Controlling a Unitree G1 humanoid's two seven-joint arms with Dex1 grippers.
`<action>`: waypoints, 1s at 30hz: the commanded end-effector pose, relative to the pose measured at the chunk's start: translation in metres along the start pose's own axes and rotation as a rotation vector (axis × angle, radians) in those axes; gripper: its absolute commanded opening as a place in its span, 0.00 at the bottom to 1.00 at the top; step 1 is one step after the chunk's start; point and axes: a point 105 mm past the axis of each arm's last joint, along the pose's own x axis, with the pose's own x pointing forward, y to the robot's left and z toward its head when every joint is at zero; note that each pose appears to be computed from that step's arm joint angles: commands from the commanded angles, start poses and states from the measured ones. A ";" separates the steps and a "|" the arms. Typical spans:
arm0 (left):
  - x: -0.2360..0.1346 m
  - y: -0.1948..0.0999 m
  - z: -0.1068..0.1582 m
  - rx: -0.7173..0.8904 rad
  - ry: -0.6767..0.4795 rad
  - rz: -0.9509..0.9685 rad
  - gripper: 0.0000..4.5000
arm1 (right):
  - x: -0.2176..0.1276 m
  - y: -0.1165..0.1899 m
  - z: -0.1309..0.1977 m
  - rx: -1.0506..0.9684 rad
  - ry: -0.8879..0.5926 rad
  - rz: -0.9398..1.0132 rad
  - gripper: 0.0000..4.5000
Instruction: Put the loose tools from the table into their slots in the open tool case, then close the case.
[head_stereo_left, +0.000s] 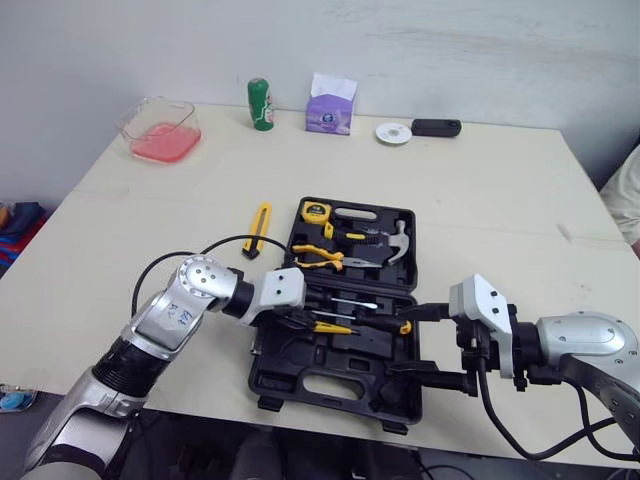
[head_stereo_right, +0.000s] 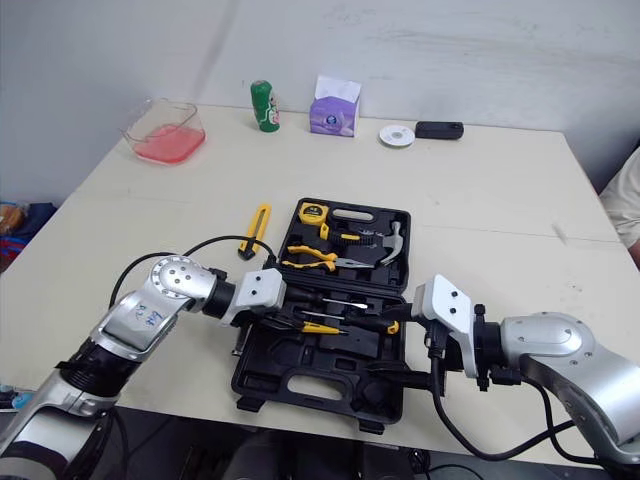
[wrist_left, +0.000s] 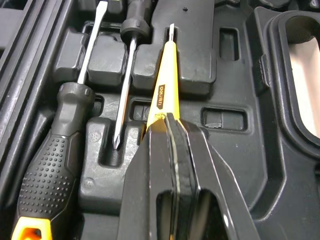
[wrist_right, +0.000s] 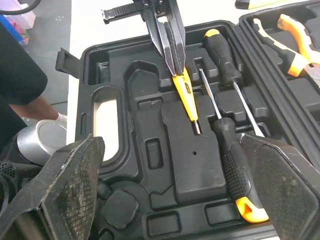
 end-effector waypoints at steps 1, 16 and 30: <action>0.007 -0.016 -0.054 -0.137 0.207 -0.049 0.01 | 0.000 0.002 0.007 -0.047 -0.017 0.003 1.00; -0.004 -0.015 -0.060 -0.148 0.246 -0.037 0.01 | -0.002 0.002 0.006 -0.060 -0.012 0.010 1.00; -0.042 0.012 0.029 -0.143 -0.303 0.120 0.21 | -0.001 -0.006 0.028 -0.060 -0.139 -0.035 1.00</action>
